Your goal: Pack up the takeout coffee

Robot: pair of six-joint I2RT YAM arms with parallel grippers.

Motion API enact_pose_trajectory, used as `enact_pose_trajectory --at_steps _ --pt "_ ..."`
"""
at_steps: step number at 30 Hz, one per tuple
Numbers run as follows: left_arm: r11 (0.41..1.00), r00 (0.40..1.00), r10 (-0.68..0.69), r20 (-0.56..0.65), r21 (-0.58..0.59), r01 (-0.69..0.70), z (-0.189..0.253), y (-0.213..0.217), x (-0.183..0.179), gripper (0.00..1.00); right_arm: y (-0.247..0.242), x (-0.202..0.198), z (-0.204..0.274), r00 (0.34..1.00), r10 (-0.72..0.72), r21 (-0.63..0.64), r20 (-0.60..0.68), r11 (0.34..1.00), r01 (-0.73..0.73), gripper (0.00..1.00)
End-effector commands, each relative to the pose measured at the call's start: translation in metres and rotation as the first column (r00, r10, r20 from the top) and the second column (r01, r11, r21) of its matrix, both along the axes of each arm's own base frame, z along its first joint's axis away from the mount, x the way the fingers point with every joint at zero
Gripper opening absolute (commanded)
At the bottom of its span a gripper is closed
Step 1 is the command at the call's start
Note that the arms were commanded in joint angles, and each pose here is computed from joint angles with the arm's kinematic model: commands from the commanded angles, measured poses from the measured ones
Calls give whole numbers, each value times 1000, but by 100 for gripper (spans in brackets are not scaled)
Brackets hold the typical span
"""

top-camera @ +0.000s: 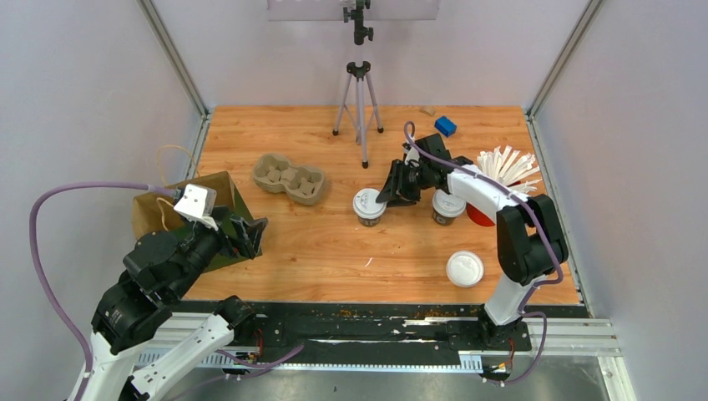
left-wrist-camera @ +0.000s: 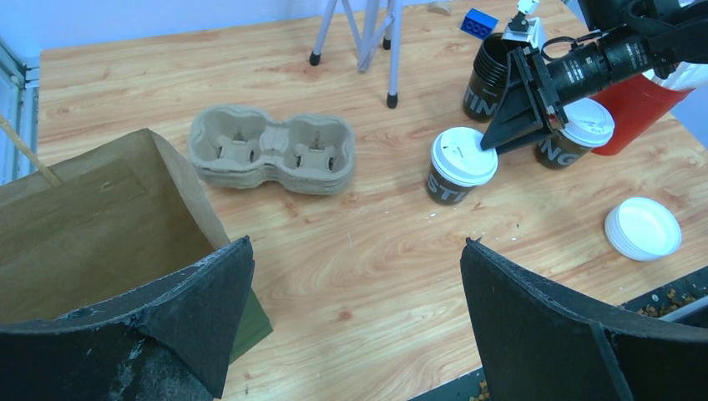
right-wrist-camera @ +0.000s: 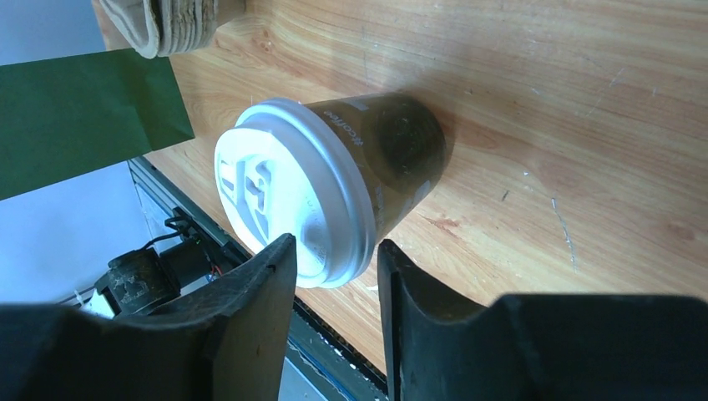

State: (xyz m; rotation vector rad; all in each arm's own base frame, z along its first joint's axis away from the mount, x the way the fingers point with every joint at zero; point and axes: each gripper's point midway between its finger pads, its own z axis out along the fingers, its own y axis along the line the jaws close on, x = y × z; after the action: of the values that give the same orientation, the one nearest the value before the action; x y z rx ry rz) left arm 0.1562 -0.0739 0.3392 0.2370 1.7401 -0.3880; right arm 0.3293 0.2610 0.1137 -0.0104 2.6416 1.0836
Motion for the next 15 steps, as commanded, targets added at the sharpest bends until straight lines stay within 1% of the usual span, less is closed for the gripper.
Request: enact_pose_trajectory --at_steps 1,4,7,9,11,13,15 --pt "1000 1000 3 11 -14 -3 5 -3 5 100 -4 13 26 996 -3 -26 84 1000 6 43" --pt "1000 1000 4 12 -12 -4 5 -3 5 100 -12 17 40 992 -8 -75 130 997 18 47" --pt "1000 1000 4 10 -11 -4 4 -3 5 100 -15 18 57 983 16 -119 183 993 6 57" --pt "1000 1000 1 11 -12 -1 4 -4 5 100 -12 16 68 967 65 -175 247 984 -21 63" --pt "1000 1000 -1 14 -17 1 5 -4 4 100 -6 13 76 942 135 -258 307 965 -54 70" --pt "1000 1000 1 18 -21 0 6 -3 3 100 2 7 82 913 203 -334 353 939 -80 73" --pt "1000 1000 1 22 -23 0 8 -2 2 100 9 3 84 876 270 -432 399 898 -80 76"
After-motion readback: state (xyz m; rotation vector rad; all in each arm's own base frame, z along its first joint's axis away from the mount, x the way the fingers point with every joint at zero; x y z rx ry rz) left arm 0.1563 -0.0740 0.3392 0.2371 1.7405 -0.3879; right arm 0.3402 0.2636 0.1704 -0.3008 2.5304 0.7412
